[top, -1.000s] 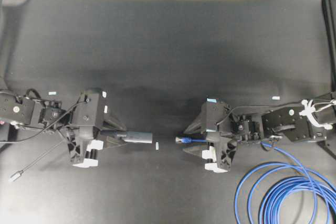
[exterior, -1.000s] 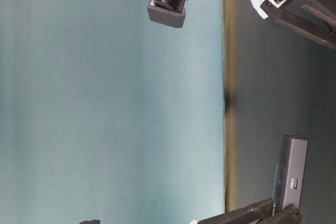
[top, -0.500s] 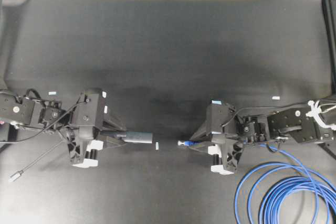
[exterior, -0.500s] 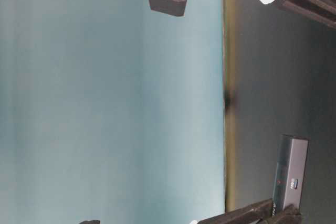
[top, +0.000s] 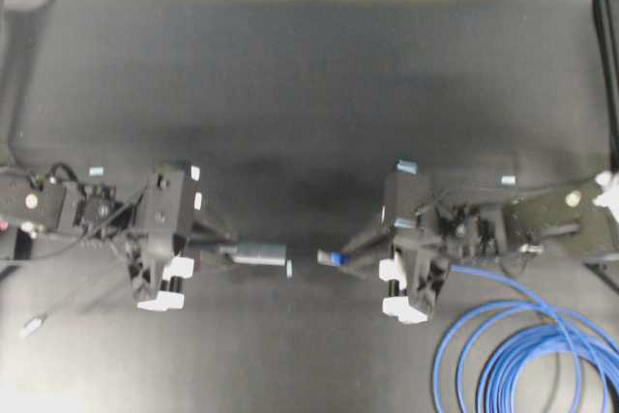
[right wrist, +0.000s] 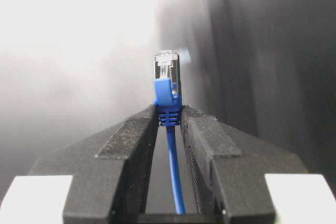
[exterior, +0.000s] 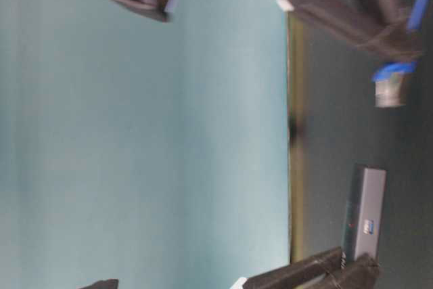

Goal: Insert the LAN cable into the hub.
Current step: 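Lift both held items and align the plug with the adapter port, then push the blue plug with the right gripper leftward into the adapter port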

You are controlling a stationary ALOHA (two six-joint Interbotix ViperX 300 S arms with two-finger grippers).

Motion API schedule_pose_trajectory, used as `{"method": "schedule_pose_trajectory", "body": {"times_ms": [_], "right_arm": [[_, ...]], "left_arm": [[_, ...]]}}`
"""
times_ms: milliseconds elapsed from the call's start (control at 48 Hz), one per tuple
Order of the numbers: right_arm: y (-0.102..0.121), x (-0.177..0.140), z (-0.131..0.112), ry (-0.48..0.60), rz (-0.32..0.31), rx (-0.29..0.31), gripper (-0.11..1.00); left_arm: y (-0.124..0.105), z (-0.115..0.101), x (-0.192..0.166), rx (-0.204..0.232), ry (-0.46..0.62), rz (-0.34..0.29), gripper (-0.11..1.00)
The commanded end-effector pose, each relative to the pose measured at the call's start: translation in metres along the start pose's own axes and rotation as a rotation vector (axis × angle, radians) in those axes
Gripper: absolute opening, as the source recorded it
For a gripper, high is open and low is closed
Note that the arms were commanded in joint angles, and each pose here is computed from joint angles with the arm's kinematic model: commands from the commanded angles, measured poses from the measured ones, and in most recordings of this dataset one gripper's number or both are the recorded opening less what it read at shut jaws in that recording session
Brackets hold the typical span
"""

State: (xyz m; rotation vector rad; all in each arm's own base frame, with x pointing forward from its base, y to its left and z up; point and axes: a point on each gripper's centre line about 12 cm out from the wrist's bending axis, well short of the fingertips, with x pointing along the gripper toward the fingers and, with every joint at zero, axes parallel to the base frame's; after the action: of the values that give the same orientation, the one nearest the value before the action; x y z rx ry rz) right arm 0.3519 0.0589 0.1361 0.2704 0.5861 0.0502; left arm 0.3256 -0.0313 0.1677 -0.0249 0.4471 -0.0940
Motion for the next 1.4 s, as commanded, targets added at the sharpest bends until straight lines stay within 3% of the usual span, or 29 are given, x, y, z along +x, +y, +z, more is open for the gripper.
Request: {"method": "schedule_pose_trajectory", "body": {"times_ms": [0, 500, 1376], "right_arm": [[0.005, -0.003, 0.015, -0.041, 0.013, 0.011, 0.16], [0.007, 0.012, 0.026, -0.015, 0.005, -0.007, 0.16], [0.006, 0.025, 0.023, 0.019, -0.005, -0.007, 0.16]], "left_arm": [[-0.002, 0.013, -0.001, 0.008, -0.044, -0.006, 0.28], [-0.001, 0.016, 0.000, 0.010, -0.050, -0.005, 0.28], [0.000, 0.018, 0.002, 0.014, -0.047, -0.001, 0.28]]}}
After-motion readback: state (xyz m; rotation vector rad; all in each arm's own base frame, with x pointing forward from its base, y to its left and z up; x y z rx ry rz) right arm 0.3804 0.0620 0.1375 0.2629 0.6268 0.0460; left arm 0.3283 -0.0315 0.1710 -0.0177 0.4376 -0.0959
